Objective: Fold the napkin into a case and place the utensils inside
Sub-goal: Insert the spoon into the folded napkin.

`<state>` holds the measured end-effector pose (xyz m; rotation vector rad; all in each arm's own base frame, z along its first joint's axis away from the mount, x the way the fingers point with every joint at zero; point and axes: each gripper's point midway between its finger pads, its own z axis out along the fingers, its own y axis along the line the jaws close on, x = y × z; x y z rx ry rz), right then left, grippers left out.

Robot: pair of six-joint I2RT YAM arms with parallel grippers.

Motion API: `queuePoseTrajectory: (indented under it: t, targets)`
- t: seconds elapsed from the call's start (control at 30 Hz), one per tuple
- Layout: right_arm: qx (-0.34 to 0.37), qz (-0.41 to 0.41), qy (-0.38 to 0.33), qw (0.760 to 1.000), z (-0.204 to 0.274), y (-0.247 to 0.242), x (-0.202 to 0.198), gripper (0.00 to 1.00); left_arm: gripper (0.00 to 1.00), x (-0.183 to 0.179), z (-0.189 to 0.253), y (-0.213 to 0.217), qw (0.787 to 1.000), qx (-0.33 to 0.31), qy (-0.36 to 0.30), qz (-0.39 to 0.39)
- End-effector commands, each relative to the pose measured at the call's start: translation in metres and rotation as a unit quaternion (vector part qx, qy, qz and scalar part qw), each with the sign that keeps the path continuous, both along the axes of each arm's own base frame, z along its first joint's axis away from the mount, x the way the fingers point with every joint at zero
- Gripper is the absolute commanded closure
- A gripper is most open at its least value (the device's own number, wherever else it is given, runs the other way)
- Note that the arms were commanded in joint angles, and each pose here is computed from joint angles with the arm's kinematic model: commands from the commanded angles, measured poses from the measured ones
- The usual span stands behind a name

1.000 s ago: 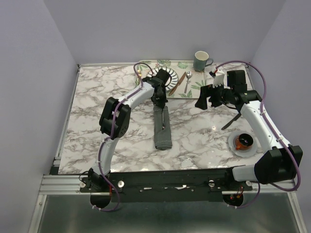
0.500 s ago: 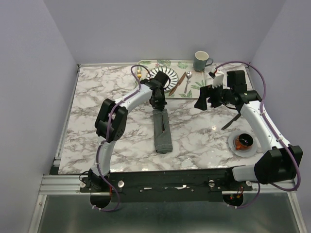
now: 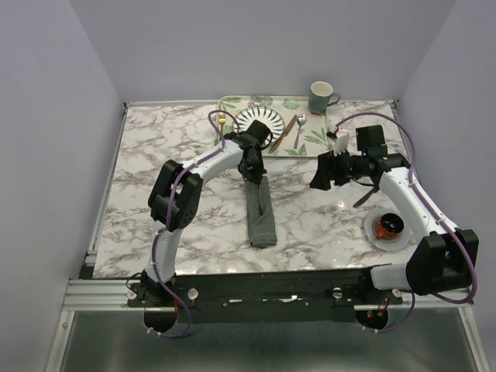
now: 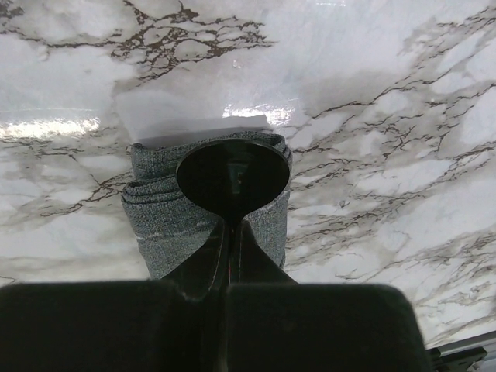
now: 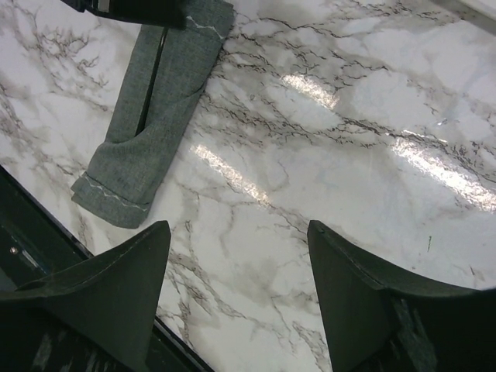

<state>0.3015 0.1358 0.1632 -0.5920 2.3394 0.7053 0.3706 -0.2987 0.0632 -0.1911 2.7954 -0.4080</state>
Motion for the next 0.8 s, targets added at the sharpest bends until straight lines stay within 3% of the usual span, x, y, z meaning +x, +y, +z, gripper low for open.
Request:
queuePoseTrajectory:
  t: [0.0,0.27,0.5,0.63,0.77]
  targets:
    - [0.007,0.019,-0.017,1.000,0.005,0.003,-0.004,0.20,1.00,-0.008,0.019,-0.007,1.000,-0.014,-0.012,0.003]
    - [0.008,0.028,-0.008,1.000,-0.002,0.005,-0.008,0.21,1.00,-0.020,0.017,-0.010,1.000,-0.010,-0.006,0.001]
    - [0.011,0.133,-0.058,0.989,-0.002,0.040,-0.042,0.37,1.00,-0.018,0.017,-0.010,1.000,-0.009,-0.012,-0.004]
    - [-0.017,0.257,-0.146,0.955,-0.014,0.073,-0.077,0.45,1.00,-0.021,0.011,-0.010,1.000,-0.008,-0.005,-0.013]
    - [-0.013,0.382,-0.210,0.900,-0.035,0.107,-0.126,0.49,1.00,-0.022,0.009,-0.013,1.000,-0.014,-0.003,-0.021]
